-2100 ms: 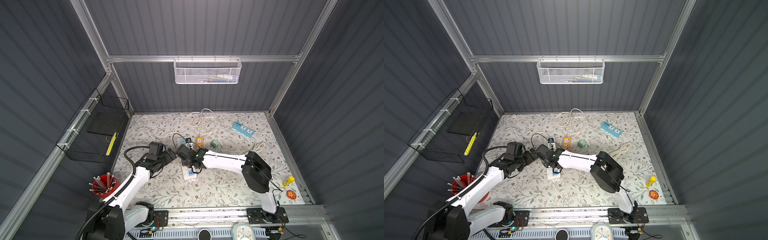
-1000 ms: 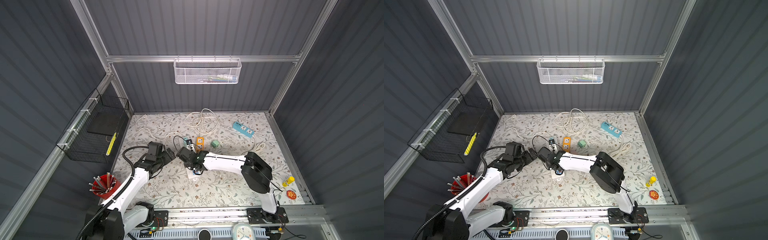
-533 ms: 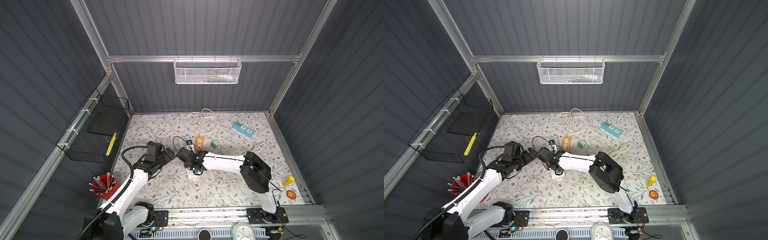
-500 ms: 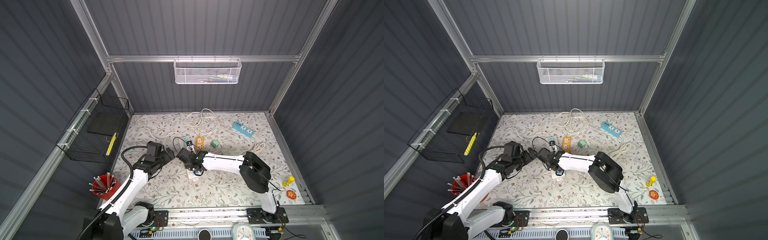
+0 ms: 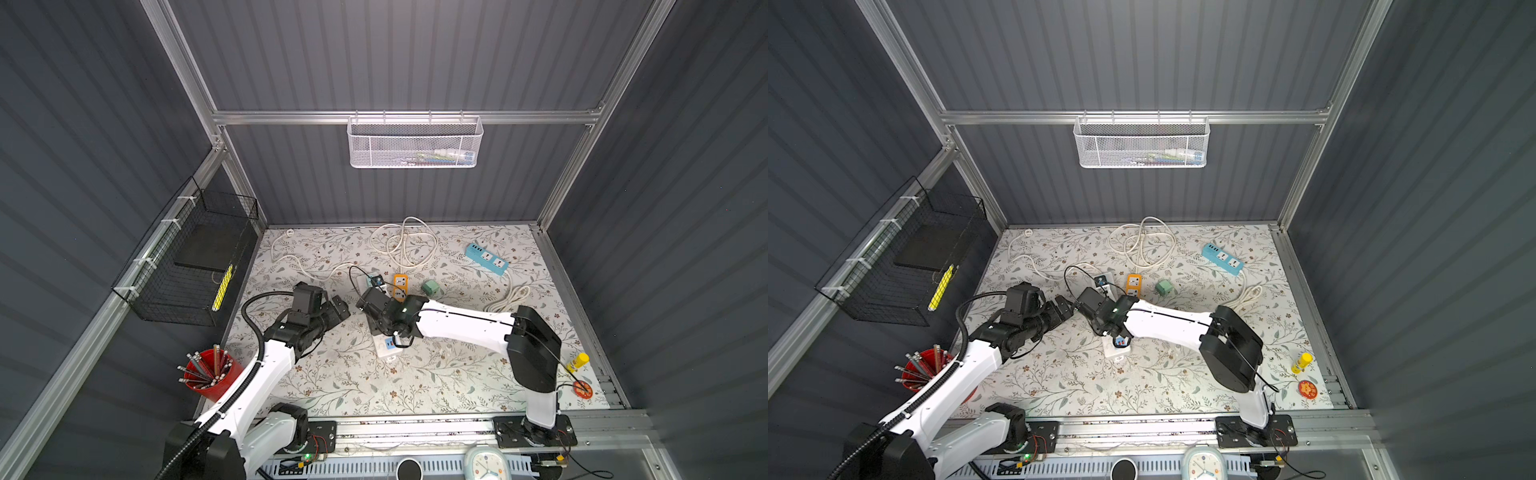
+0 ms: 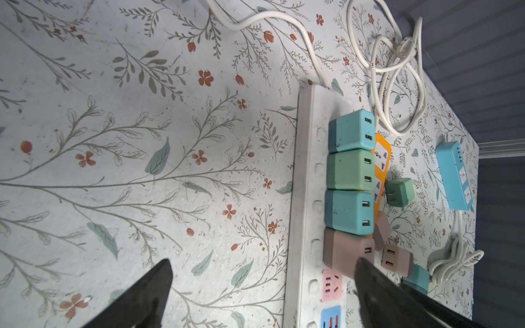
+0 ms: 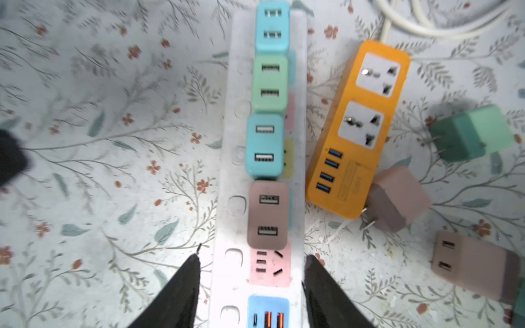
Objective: Insert plugs into power strip
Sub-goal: Insert the plug into the socket.
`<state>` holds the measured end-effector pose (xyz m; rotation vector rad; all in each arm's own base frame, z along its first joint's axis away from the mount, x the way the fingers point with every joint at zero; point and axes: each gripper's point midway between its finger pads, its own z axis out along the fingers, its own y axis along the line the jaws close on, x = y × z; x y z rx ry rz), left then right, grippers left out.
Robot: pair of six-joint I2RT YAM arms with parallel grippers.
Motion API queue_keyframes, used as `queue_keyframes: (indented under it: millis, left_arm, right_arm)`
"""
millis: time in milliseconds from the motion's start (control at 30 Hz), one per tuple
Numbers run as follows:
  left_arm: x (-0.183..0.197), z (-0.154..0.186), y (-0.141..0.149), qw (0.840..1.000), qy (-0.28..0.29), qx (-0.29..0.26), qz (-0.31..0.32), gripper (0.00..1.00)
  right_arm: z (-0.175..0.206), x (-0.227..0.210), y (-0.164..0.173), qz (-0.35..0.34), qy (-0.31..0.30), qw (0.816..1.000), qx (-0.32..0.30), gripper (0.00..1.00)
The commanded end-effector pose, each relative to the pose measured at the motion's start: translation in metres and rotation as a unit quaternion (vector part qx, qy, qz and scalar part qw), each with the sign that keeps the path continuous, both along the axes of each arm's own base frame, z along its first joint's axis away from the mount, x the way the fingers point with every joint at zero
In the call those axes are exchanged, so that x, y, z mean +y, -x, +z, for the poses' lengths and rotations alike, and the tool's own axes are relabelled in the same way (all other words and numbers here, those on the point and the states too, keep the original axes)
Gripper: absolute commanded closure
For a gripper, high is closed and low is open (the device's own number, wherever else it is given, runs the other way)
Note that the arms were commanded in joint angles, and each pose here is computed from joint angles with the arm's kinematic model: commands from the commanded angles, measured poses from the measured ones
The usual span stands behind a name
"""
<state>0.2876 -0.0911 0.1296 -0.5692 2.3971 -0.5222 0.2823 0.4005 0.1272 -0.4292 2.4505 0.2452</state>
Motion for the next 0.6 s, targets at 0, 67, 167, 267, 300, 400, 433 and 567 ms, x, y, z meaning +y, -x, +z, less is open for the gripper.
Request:
queue_keyframes:
  millis: [0, 67, 167, 267, 300, 400, 433, 567]
  left_arm:
    - [0.000, 0.018, -0.004, 1.000, -0.002, -0.016, -0.009, 0.00]
    - [0.000, 0.018, -0.005, 1.000, -0.003, -0.015, -0.009, 0.00]
    - [-0.002, 0.018, -0.007, 1.000, -0.001, -0.010, -0.011, 0.00]
    - [-0.003, 0.021, -0.009, 1.000, -0.001, -0.013, -0.012, 0.00]
    - [-0.003, 0.021, -0.009, 1.000, -0.001, -0.013, -0.013, 0.00]
    - [-0.004, 0.022, -0.009, 1.000, -0.001, -0.011, -0.016, 0.00]
    - [-0.004, 0.022, -0.009, 1.000, -0.001, -0.011, -0.016, 0.00]
    - [-0.004, 0.020, -0.009, 1.000, -0.001, -0.009, -0.014, 0.00]
  right_arm:
    - [0.017, 0.003, -0.003, 0.016, -0.010, 1.000, -0.013, 0.41]
    - [0.020, 0.001, -0.009, 0.014, -0.008, 1.000, -0.020, 0.41]
    - [0.023, -0.004, -0.019, 0.009, -0.007, 1.000, -0.023, 0.42]
    - [0.022, -0.009, -0.026, 0.005, 0.000, 1.000, -0.027, 0.42]
    - [0.022, -0.011, -0.028, 0.004, -0.001, 1.000, -0.025, 0.43]
    - [0.015, -0.014, -0.030, 0.003, 0.001, 1.000, -0.017, 0.43]
    - [0.013, -0.015, -0.030, 0.003, 0.004, 1.000, -0.015, 0.43]
    - [-0.007, -0.018, -0.029, -0.001, 0.013, 1.000, 0.002, 0.44]
